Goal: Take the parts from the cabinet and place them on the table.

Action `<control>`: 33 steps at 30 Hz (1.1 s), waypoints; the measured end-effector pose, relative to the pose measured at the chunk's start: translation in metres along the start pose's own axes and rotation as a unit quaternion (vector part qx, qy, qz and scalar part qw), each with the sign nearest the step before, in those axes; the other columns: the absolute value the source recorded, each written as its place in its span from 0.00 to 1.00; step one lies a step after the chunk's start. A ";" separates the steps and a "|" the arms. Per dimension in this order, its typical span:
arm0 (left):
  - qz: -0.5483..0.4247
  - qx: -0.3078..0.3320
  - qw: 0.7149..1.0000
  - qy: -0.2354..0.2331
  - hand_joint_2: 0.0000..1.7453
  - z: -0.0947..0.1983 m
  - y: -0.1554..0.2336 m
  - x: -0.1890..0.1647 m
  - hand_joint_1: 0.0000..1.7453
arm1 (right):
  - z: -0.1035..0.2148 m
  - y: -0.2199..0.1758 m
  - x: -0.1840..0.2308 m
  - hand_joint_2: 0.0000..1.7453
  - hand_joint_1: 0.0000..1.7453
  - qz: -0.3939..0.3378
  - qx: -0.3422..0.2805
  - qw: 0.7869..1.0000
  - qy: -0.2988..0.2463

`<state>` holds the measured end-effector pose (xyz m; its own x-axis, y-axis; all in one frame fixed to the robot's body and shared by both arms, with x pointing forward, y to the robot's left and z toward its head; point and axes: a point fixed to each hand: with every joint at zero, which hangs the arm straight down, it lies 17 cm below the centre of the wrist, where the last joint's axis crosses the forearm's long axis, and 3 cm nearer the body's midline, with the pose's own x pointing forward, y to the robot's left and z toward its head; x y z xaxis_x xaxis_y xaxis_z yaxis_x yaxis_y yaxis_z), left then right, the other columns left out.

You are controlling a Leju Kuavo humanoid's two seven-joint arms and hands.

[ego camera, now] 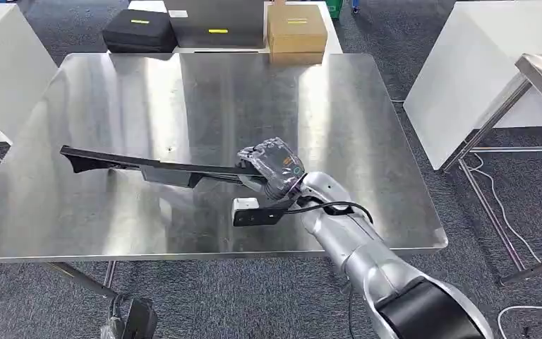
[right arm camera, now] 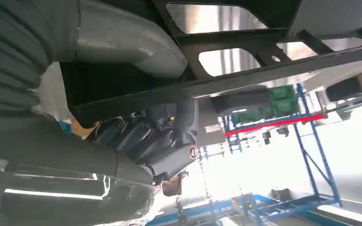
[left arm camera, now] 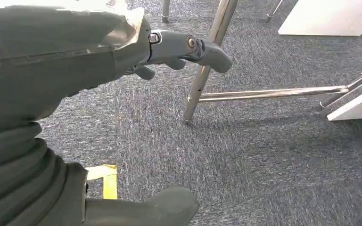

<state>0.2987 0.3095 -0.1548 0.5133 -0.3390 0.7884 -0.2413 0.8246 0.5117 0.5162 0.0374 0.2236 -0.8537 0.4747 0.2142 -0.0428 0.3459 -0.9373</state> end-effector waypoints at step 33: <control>-0.010 -0.006 1.000 -0.003 0.00 0.000 0.001 -0.003 0.00 | 0.042 -0.015 -0.080 1.00 0.00 0.041 -0.005 0.994 0.104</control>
<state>0.2968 0.3111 -0.1565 0.5129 -0.3582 0.7802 -0.2206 0.8233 0.5230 0.5637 -0.0401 0.2089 -0.7281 0.6585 0.1903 0.0289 0.3069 -0.9513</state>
